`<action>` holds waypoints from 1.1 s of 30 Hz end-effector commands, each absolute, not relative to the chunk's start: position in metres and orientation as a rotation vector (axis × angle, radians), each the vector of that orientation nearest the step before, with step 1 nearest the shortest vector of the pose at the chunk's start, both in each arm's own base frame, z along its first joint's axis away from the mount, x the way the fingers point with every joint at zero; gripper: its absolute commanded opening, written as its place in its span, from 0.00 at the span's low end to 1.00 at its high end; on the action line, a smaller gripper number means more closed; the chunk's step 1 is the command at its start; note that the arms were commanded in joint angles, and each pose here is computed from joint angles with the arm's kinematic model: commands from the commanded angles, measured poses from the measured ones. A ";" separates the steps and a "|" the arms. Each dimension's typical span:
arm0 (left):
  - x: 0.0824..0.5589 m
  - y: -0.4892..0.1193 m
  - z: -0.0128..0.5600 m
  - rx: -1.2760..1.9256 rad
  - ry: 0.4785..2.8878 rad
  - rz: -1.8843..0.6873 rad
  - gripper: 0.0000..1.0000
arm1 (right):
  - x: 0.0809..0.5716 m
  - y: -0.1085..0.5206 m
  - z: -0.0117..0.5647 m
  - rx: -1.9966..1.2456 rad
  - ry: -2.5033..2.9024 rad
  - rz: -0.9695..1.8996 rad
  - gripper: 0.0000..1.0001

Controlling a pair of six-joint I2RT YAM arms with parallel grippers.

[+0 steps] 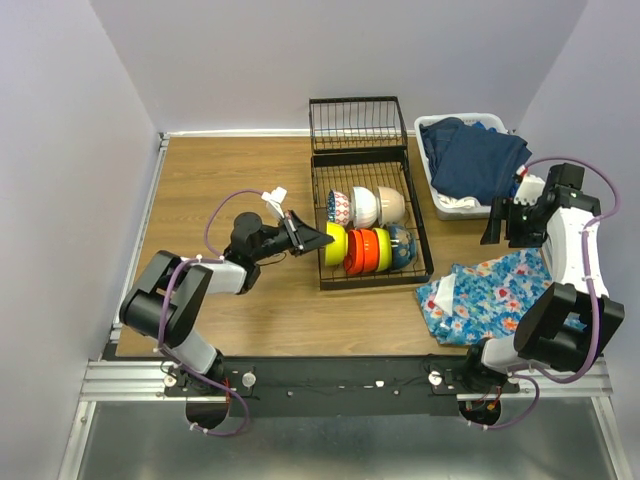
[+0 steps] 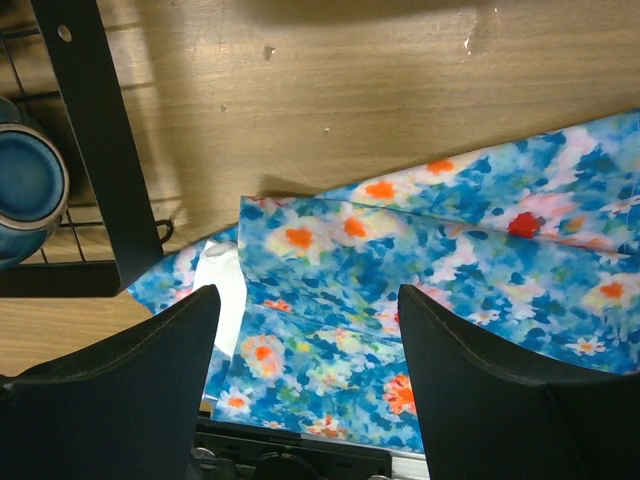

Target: Load the bowls into the dish rack

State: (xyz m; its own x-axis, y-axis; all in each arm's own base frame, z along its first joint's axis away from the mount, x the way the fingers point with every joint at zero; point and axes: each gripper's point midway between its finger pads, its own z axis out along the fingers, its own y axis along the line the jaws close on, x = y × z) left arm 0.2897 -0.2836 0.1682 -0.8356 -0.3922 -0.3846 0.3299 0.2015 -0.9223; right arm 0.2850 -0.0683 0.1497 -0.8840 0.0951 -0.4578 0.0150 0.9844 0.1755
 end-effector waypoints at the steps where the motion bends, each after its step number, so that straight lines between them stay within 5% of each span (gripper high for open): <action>1: 0.289 -0.288 0.167 -0.038 1.899 -1.686 0.00 | 0.285 -0.073 0.139 0.067 2.663 0.195 0.80; 33: 0.278 -0.321 0.160 0.013 1.798 -1.919 0.00 | 0.278 -0.075 0.113 0.084 2.730 0.195 0.80</action>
